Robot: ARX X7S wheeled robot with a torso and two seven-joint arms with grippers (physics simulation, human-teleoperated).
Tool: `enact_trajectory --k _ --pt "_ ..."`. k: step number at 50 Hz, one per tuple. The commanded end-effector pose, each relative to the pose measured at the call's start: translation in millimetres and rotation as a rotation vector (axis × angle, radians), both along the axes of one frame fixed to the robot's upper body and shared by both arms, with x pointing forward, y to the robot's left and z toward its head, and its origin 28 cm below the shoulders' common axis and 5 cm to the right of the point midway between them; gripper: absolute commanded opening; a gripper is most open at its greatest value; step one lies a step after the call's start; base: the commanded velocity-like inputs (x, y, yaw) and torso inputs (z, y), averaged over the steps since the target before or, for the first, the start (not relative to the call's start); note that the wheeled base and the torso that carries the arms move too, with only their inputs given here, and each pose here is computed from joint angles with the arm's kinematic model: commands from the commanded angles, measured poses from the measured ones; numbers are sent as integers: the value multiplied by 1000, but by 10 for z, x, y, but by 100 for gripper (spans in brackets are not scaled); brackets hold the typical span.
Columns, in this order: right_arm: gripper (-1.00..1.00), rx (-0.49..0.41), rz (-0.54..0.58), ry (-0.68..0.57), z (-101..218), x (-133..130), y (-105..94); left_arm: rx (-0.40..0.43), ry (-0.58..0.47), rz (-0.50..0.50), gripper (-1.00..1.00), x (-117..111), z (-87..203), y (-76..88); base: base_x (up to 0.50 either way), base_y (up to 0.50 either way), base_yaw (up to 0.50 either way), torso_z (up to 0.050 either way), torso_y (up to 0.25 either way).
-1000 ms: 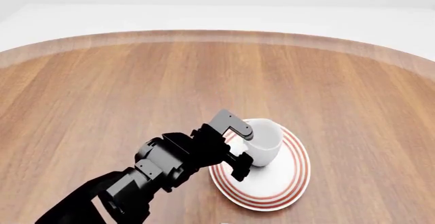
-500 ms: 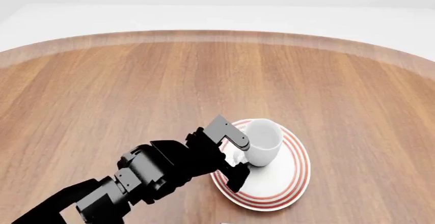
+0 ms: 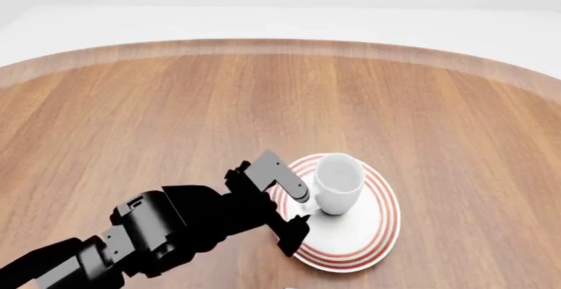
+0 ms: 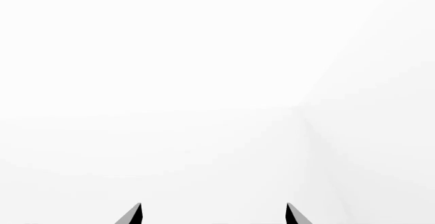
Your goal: Pick up the white mug and put it on the plate, and put the chocolate pudding to the right of the plate.
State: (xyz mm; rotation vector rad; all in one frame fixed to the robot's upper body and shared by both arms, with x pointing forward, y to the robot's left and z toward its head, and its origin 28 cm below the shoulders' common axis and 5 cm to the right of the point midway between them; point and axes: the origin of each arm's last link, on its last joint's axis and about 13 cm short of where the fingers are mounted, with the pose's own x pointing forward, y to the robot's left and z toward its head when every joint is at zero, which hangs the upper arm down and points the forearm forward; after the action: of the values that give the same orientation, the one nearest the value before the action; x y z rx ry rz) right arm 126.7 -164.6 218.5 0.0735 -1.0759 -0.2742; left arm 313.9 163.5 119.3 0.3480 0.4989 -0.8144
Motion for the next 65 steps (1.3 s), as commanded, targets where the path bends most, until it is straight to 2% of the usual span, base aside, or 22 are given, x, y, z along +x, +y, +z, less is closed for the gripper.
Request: enact_trajectory --k 1,17,18,22,26,30,41,42,44,48,51,55,56,60,62,65 --pt "100 -23 -15 -13 9 -11 -4 -59 -74 -28 100 -153 202 140 0 0 0 0 0" --pt "100 -29 -6 -6 9 -2 24 -169 -165 11 100 -419 461 414 0 0 0 0 0" --pt "100 -29 -7 -6 8 -2 24 -151 -196 3 100 -461 462 426 0 0 0 0 0" --pt "100 -32 -4 -7 8 -5 35 -171 -234 24 100 -520 505 487 0 0 0 0 0" --pt "100 -32 -1 -5 5 -2 39 -189 -304 69 100 -560 601 596 0 0 0 0 0" --pt "100 -35 1 -4 5 -2 49 -233 -317 90 100 -608 677 681 0 0 0 0 0" --pt "100 -47 17 5 8 4 90 -305 -433 200 100 -717 843 948 0 0 0 0 0" --pt "100 -49 20 7 7 6 96 -304 -467 239 100 -707 865 985 0 0 0 0 0" --pt "100 -51 23 10 3 7 104 -342 -461 251 100 -719 904 1018 0 0 0 0 0" --pt "100 -53 31 18 -7 19 119 -347 -536 294 100 -768 953 1082 0 0 0 0 0" --pt "100 -59 38 24 -9 25 132 -391 -574 342 100 -785 1011 1139 0 0 0 0 0" --pt "100 -66 42 36 -25 44 144 -388 -625 381 100 -779 1025 1159 0 0 0 0 0" --pt "100 -68 42 37 -28 47 145 -364 -651 395 100 -776 1027 1162 0 0 0 0 0" --pt "100 -78 48 50 -45 57 153 -398 -722 438 100 -771 1063 1182 0 0 0 0 0" --pt "100 -84 56 59 -56 62 168 -368 -759 459 100 -768 1066 1182 0 0 0 0 0" --pt "100 -105 78 85 -91 69 217 -366 -778 475 100 -768 1086 1186 0 0 0 0 0"
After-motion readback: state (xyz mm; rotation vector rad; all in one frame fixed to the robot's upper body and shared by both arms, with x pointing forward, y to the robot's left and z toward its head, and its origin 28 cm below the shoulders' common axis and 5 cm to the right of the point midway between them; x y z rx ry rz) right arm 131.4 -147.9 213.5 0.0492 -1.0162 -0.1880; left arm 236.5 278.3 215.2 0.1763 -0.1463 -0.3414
